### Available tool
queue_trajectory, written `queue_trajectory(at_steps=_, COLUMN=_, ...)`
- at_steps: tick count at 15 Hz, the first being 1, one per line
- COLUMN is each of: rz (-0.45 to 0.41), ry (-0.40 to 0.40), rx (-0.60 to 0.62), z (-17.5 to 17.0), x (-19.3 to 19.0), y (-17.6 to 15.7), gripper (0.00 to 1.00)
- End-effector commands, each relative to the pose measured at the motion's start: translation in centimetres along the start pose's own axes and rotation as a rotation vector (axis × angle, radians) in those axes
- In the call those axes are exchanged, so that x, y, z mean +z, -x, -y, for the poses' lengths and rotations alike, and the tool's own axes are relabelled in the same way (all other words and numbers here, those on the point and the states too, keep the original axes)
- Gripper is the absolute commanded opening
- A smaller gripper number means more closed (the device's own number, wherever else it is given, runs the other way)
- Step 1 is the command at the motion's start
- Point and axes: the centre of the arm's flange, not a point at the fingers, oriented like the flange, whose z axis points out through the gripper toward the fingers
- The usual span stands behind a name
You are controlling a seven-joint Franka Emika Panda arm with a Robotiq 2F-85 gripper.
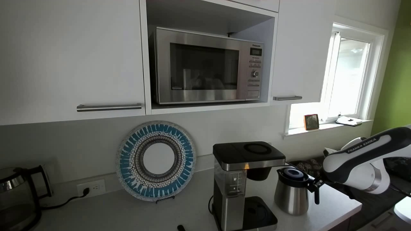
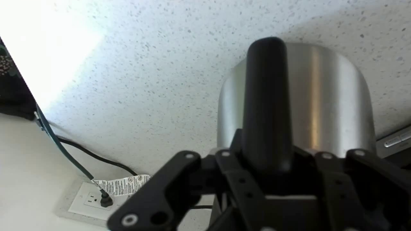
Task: Remove the kettle from the coffee maker
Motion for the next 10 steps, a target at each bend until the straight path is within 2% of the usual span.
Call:
queue_trajectory(at_steps=1, rz=0.012, ry=-0.003, rx=0.009, z=-0.7, x=-1.0, y=0.2, gripper=0.51)
queue_trajectory(at_steps=4, rz=0.026, ry=0.010, rx=0.008, z=-1.3, x=-2.2, y=0.2, gripper=0.73)
queue_trajectory(at_steps=7, rz=0.055, ry=-0.016, rx=-0.003, z=-1.7, x=-3.2, y=0.4, gripper=0.95)
queue_trajectory(at_steps=8, rz=0.075, ry=-0.037, rx=-0.010, z=-1.8, x=-3.6, y=0.4, gripper=1.00)
queue_trajectory(at_steps=10, rz=0.118, ry=-0.085, rx=-0.020, z=-1.6, x=-4.1, y=0.7, gripper=1.00)
